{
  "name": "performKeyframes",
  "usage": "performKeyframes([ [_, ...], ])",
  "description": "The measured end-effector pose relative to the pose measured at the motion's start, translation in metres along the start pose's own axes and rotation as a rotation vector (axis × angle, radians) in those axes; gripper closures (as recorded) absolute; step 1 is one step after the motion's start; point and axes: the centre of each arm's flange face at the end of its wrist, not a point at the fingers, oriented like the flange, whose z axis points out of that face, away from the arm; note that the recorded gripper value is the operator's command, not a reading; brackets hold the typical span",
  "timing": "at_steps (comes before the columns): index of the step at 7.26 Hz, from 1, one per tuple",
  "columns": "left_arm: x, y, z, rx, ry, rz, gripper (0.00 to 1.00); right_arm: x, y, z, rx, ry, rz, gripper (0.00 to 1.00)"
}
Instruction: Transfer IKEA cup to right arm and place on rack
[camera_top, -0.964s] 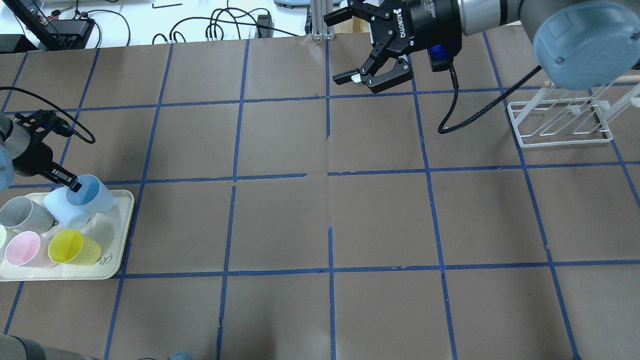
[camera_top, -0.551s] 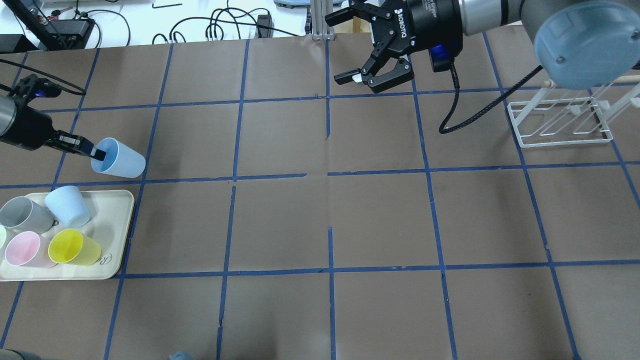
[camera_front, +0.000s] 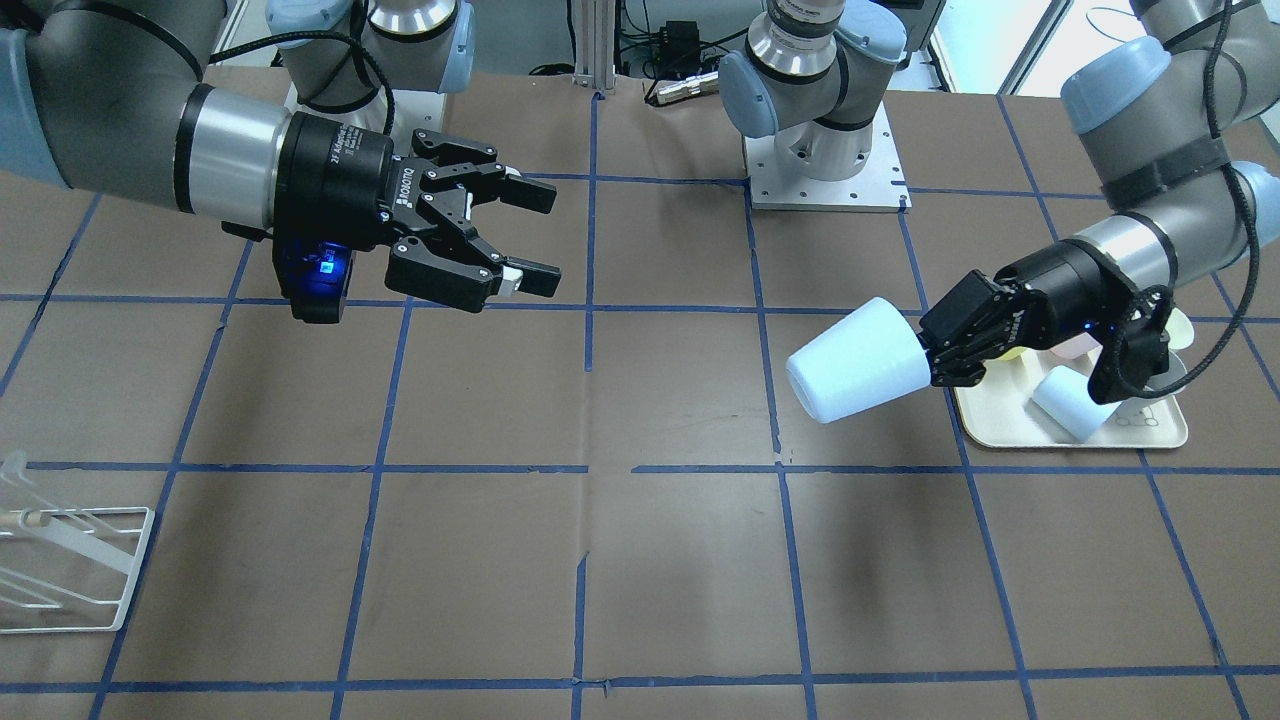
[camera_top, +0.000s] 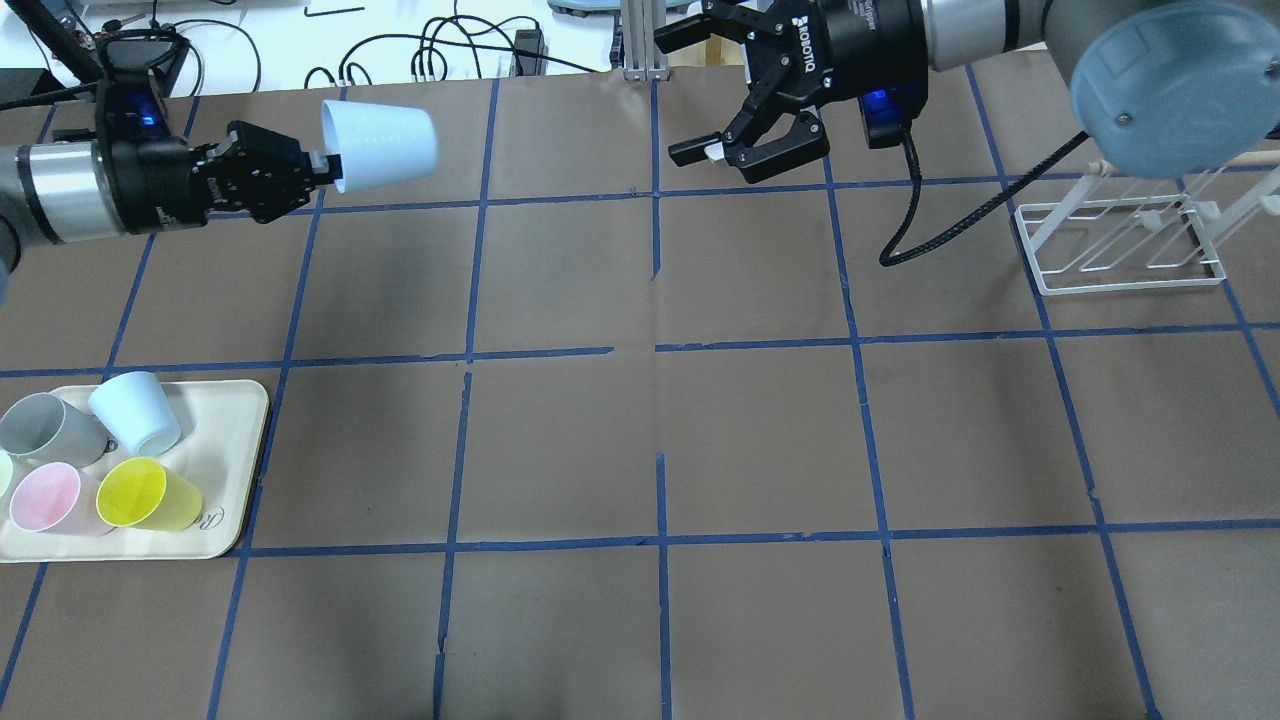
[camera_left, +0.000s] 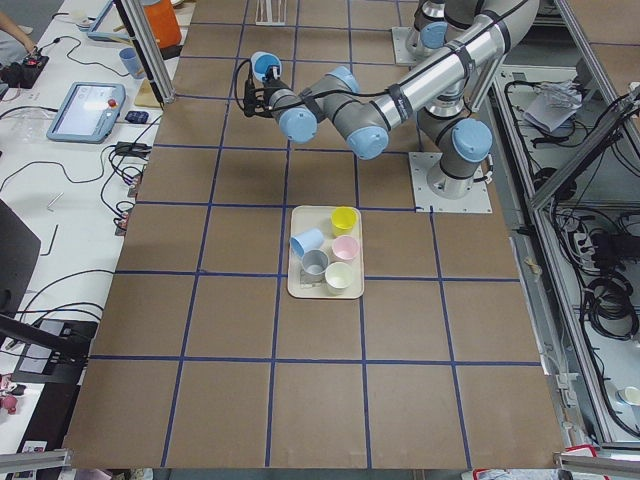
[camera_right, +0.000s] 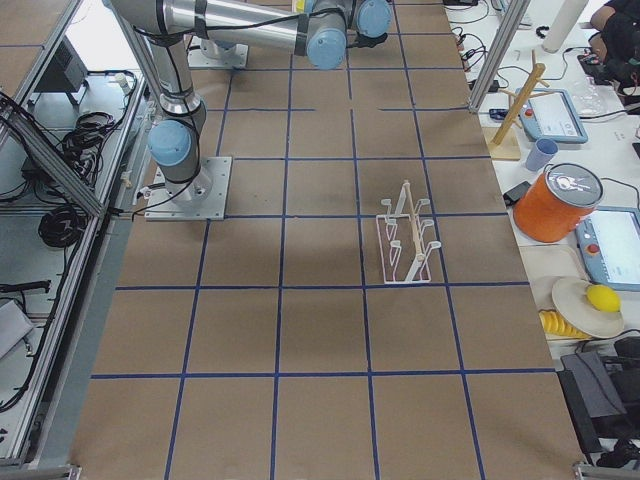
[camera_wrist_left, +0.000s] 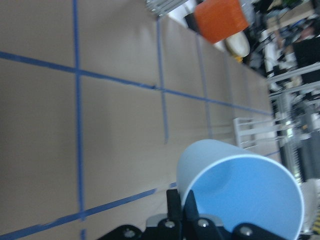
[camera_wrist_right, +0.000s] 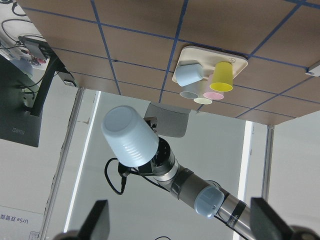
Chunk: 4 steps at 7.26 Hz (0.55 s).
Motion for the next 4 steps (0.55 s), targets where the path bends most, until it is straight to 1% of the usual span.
performKeyframes([
  [1, 0.018, 0.006, 0.02, 0.013, 0.088, -0.03, 1.0, 0.003, -0.001, 0.004, -0.002, 0.006, 0.034, 0.0],
  [2, 0.036, 0.012, 0.031, 0.023, 0.156, -0.041, 1.0, 0.003, -0.001, 0.006, -0.004, 0.008, 0.06, 0.0],
  [3, 0.053, 0.02, 0.039, 0.028, 0.212, -0.042, 1.0, 0.004, 0.0, 0.007, -0.005, 0.008, 0.075, 0.0],
  [4, 0.066, 0.031, 0.05, 0.02, 0.255, -0.043, 1.0, 0.003, 0.003, 0.007, -0.013, 0.005, 0.081, 0.0],
])
